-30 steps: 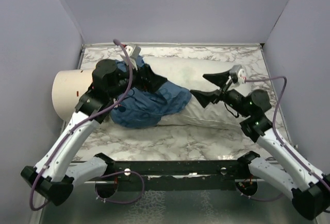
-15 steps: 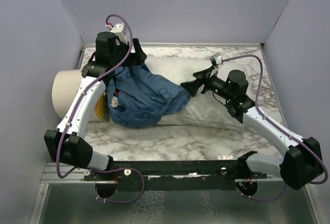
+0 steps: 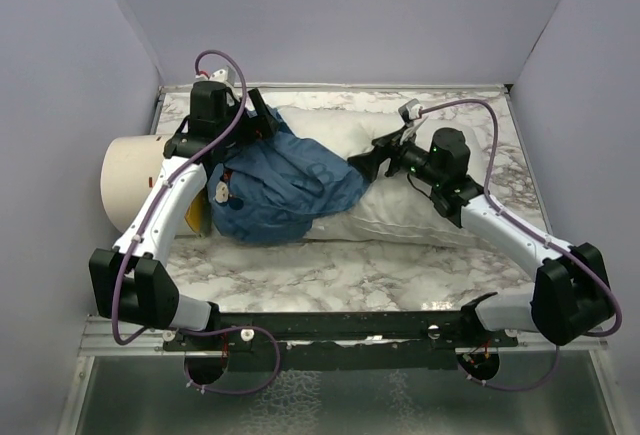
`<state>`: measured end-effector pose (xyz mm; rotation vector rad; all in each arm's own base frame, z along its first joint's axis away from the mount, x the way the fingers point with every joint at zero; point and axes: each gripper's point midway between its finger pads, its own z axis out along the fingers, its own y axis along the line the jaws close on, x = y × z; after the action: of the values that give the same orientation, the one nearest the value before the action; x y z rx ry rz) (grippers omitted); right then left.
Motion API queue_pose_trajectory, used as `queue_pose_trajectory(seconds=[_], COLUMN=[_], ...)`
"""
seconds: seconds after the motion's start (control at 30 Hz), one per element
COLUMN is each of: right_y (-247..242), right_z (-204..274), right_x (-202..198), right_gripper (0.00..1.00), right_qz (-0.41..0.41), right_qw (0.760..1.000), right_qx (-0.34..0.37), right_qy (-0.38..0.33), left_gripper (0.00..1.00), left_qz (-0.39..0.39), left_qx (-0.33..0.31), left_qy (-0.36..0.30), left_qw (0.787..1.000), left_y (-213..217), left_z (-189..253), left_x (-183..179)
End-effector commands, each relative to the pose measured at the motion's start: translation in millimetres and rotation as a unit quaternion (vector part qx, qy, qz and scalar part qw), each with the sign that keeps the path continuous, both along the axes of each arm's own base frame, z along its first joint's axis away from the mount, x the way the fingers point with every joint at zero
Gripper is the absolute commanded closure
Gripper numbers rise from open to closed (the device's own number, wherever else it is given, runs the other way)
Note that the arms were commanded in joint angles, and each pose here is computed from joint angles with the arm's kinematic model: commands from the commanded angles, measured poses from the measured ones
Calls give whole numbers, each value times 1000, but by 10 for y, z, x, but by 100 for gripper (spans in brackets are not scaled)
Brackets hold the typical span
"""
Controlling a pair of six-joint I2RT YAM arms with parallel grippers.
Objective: Put the pillow into the pillowcase
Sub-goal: Stuff the pillow into the pillowcase.
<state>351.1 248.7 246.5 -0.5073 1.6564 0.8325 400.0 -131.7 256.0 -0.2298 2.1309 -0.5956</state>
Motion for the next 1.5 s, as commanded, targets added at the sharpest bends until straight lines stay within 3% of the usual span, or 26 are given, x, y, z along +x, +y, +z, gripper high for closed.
queue_pose_trajectory(seconds=[0.0, 0.17, 0.4, 0.7, 1.1, 1.47], right_y=[3, 16, -4, 127, 328, 398], right_z=[-454, -417, 161, 372, 221, 174], right_x=[-9, -119, -189, 6, 319, 443], right_gripper=[5, 9, 8, 7, 7, 7], right_qz=[9, 26, 39, 56, 81, 86], right_qw=[998, 998, 999, 998, 996, 996], right_qx=[-27, -19, -8, -5, -22, -24], right_qy=[64, 54, -32, -35, 3, 9], left_gripper=[8, 6, 1, 4, 7, 9], left_qz=[45, 69, 55, -71, -72, -60], left_qx=[-27, -6, 10, -19, -23, 24], left_qy=[-29, -44, -62, -160, -143, -112], left_qw=[998, 997, 996, 984, 987, 992], left_y=[89, 220, 257, -16, 26, 127], left_z=[293, 442, 482, 706, 785, 693], left_x=[21, -55, -194, -502, -769, -645])
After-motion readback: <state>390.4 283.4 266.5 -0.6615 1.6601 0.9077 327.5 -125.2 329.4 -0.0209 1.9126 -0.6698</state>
